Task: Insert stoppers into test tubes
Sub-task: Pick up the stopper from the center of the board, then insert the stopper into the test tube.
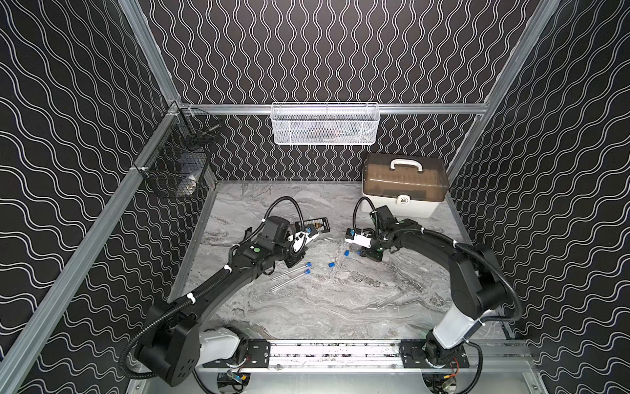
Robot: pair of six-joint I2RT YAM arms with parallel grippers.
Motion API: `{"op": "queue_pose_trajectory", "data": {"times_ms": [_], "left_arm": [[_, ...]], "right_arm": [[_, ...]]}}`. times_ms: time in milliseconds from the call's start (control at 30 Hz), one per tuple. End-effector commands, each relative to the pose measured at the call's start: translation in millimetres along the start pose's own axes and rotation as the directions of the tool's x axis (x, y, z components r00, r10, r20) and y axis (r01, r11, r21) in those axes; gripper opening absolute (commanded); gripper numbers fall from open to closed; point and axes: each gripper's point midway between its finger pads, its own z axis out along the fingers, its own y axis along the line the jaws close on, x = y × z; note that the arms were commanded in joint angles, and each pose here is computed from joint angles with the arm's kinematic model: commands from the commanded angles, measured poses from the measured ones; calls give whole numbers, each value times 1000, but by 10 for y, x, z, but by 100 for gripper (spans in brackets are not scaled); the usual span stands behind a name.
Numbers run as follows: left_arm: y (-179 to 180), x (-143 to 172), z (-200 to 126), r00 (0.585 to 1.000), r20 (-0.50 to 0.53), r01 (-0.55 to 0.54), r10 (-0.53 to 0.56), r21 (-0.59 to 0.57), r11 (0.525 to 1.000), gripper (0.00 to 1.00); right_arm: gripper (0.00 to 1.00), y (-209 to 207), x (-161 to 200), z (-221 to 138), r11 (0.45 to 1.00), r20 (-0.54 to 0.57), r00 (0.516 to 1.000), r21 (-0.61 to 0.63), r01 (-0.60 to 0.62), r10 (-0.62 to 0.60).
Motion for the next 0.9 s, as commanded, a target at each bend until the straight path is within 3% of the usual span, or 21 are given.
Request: {"op": "queue_pose_trajectory", "data": {"times_ms": [0,267,467,667,867], "left_arm": [[-165,-44,-55,990,14,-141,141,31,990,0],[-532,31,34,924,-53,-376,380,73,924,0],[-702,-2,71,861,-35,-504,508,84,860,0],[-778,11,110,819,-47,-567,572,92,818,0],[-800,-8,132,804,-54,-589,593,76,805,0]], "right_arm": [[9,227,25,-158,998,7,1000,-48,-27,27],[10,788,-175,-567,990,44,999,-141,-4,11],[10,1087,-414,-822,979,113,994,-202,36,-13],[10,1150,-735,-939,970,192,981,-236,52,-6],[10,1216,-888,-960,959,239,971,-274,76,-9]]}}
